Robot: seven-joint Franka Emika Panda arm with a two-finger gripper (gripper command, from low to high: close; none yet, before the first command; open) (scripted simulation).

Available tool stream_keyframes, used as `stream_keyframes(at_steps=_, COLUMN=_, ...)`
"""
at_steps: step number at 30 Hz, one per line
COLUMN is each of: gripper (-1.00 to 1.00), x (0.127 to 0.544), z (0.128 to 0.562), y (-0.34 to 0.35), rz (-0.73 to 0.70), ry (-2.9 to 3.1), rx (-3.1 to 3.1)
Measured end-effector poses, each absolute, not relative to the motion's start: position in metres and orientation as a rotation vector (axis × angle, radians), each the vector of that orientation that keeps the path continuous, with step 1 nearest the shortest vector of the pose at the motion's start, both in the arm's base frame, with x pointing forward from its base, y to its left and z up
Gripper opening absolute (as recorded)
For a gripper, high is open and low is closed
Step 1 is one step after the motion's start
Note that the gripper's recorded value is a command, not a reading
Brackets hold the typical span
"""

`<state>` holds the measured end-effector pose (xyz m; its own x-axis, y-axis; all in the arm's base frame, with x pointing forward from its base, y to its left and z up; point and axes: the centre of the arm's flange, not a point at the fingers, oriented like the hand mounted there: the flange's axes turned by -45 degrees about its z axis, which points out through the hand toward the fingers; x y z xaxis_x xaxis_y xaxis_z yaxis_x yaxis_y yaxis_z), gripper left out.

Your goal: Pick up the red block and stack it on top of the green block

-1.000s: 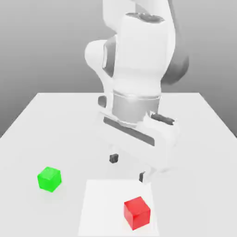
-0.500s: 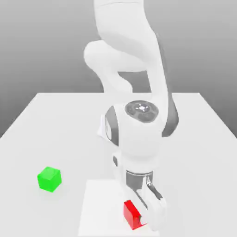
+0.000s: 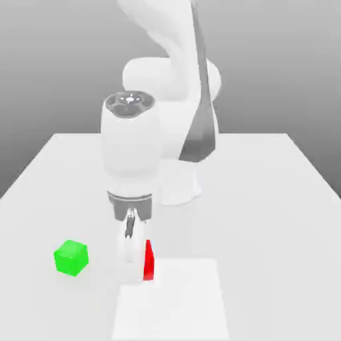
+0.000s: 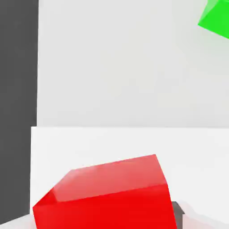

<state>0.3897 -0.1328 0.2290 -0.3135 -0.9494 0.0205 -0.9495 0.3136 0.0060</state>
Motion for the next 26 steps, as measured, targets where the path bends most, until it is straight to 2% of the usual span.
stream_keyframes(at_steps=3, gripper=-1.00, x=0.346, z=0.237, y=-0.189, rz=0.007, ry=-2.799, rx=1.405)
stream_keyframes(at_steps=6, gripper=-1.00, x=0.317, z=0.238, y=-0.210, rz=-0.031, ry=-2.967, rx=1.093)
stream_keyframes(at_steps=17, gripper=-1.00, x=0.316, z=0.206, y=-0.205, rz=-0.120, ry=-3.020, rx=1.044)
stream_keyframes(at_steps=26, gripper=-1.00, x=0.312, z=0.184, y=-0.208, rz=-0.094, ry=-3.004, rx=1.026)
